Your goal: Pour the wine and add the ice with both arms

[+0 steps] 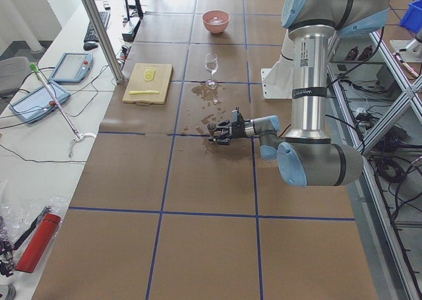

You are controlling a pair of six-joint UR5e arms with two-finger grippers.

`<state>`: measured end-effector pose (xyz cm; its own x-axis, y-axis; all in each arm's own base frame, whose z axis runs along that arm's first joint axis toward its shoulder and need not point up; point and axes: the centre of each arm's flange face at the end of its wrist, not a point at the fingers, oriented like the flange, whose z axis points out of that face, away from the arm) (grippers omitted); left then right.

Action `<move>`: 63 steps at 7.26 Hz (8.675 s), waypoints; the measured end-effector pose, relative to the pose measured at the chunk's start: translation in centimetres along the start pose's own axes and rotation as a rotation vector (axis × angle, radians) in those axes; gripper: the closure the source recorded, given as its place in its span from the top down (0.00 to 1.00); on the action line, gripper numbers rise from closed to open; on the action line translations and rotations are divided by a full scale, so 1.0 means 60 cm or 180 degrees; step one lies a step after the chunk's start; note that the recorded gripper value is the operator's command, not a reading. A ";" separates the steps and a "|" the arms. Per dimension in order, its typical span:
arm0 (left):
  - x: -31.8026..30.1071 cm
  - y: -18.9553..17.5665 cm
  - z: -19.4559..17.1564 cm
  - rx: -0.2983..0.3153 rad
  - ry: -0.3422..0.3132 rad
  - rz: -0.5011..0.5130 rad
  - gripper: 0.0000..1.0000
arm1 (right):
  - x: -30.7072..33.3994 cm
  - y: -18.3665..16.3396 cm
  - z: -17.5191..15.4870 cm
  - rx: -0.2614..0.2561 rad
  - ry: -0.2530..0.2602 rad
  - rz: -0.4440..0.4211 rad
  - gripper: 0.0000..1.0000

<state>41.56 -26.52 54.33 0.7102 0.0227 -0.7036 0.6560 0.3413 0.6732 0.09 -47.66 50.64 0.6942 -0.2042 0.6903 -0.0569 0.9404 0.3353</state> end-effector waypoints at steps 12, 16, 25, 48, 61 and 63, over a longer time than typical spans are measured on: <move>-0.056 -0.182 -0.067 0.0601 0.0701 -0.0433 1.00 | -0.001 0.000 -0.001 0.0002 -0.0006 -0.0002 1.00; -0.113 -0.293 0.036 0.0396 0.0825 0.0414 1.00 | -0.001 -0.001 -0.001 0.0002 -0.0003 -0.0005 1.00; -0.544 -0.685 0.209 -0.1837 -0.0103 0.1897 1.00 | 0.007 0.012 0.004 -0.0033 0.0006 0.0019 1.00; -0.710 -0.515 0.099 -0.3626 0.0255 0.0162 1.00 | -0.202 0.188 0.255 -0.0260 0.0101 -0.0397 0.72; -0.711 -0.515 0.099 -0.3625 0.0258 0.0167 1.00 | -0.203 0.189 0.251 -0.0269 0.0072 -0.0392 0.00; -0.711 -0.515 0.099 -0.3625 0.0259 0.0167 1.00 | -0.227 0.174 0.225 -0.0166 -0.0002 -0.0432 0.00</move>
<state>-7.48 -43.61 64.90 0.6841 0.1088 -0.7212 -0.0160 0.9908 0.1342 -19.62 -38.75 53.40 0.6925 -0.3307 0.6412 0.0750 0.9170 0.3918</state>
